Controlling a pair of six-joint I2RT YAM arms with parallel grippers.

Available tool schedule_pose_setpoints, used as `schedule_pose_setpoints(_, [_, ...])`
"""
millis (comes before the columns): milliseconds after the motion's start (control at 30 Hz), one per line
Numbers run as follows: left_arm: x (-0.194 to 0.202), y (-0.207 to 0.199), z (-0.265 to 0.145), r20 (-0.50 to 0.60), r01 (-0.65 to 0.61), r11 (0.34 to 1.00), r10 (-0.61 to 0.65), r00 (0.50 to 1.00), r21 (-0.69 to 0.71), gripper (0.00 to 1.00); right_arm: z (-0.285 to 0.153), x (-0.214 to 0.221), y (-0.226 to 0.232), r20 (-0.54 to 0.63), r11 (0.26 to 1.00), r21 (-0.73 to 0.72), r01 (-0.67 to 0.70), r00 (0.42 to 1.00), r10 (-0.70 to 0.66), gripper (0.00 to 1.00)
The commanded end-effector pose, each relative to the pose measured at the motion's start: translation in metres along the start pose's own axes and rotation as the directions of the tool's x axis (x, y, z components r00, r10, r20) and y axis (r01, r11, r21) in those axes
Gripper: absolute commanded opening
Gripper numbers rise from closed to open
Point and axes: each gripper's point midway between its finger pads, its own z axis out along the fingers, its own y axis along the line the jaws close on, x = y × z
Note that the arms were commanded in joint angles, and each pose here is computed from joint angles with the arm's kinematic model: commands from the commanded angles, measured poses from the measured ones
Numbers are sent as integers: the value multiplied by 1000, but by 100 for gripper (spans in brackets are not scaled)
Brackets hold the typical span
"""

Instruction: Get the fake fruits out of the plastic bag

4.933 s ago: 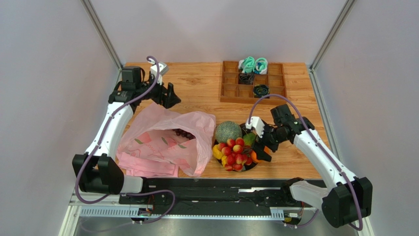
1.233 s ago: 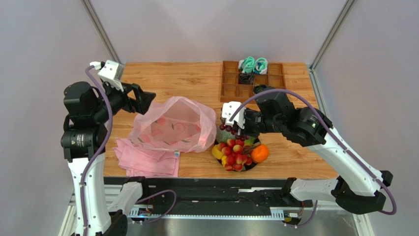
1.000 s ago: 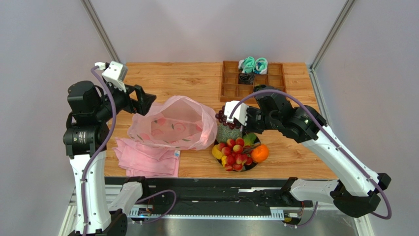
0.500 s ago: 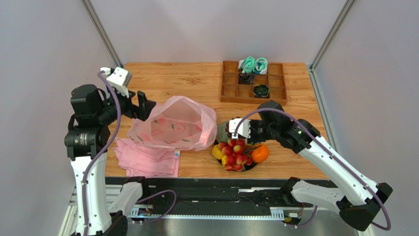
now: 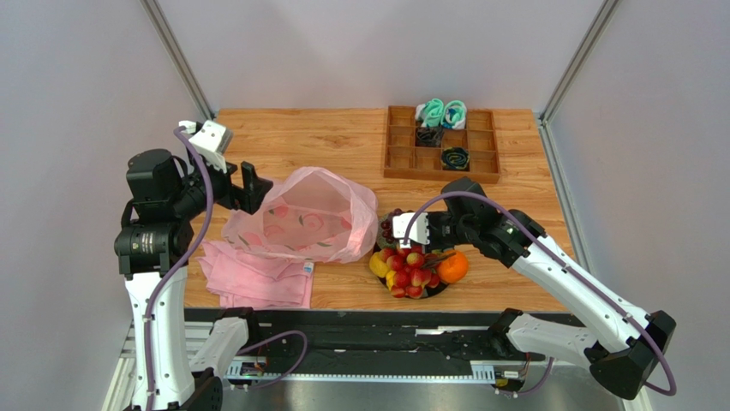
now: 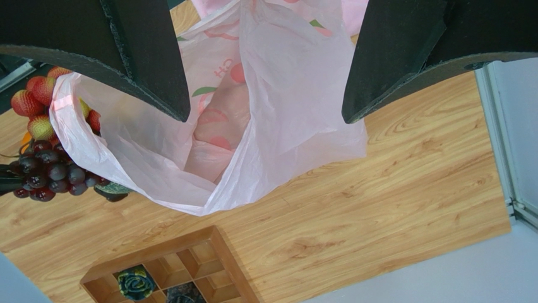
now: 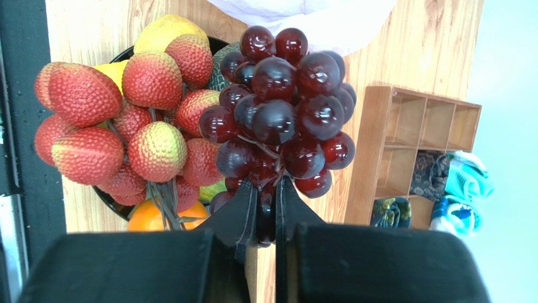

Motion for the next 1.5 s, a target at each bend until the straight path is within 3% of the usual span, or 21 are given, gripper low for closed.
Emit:
schedule_pose_setpoints(0, [-3, 3, -1, 13, -24, 1000, 24, 1000, -11, 99, 7, -10, -13, 47, 998, 35, 48, 998, -50, 0])
schedule_pose_setpoints(333, [0, 2, -1, 10, -27, 1000, 27, 1000, -11, 99, 21, 10, -7, -29, 999, 15, 36, 999, -35, 1])
schedule_pose_setpoints(467, [2, 2, 0, 6, -23, 1000, 23, 1000, -7, 99, 20, 15, -6, -45, 999, 21, 36, 998, -35, 6])
schedule_pose_setpoints(800, [-2, 1, 4, 18, -21, 1000, 21, 1000, 8, 99, 18, 21, -7, -74, 999, 37, 33, 997, -30, 35])
schedule_pose_setpoints(833, [-1, 1, 4, 16, -18, 1000, 18, 1000, 8, 99, 17, 20, -7, -73, 998, 41, 37, 997, -34, 44])
schedule_pose_setpoints(933, [-1, 1, 6, 16, -17, 1000, 17, 1000, 15, 99, 15, 20, -8, -76, 998, 45, 37, 997, -34, 52])
schedule_pose_setpoints(1233, [-1, 1, 8, 18, -13, 1000, 13, 1000, 22, 99, 12, 24, -8, -99, 998, 43, 43, 994, -39, 56])
schedule_pose_setpoints(1367, [-2, 1, 9, 23, -16, 1000, 15, 1000, 26, 99, 6, 24, -14, -117, 996, 61, 60, 992, -52, 72])
schedule_pose_setpoints(1400, [-2, 2, 9, 23, -14, 1000, 13, 1000, 23, 99, 3, 22, -14, -112, 996, 66, 64, 992, -56, 99])
schedule_pose_setpoints(1467, [-3, 2, 11, 24, -14, 1000, 13, 1000, 27, 99, 0, 19, -13, -96, 996, 63, 68, 993, -62, 100])
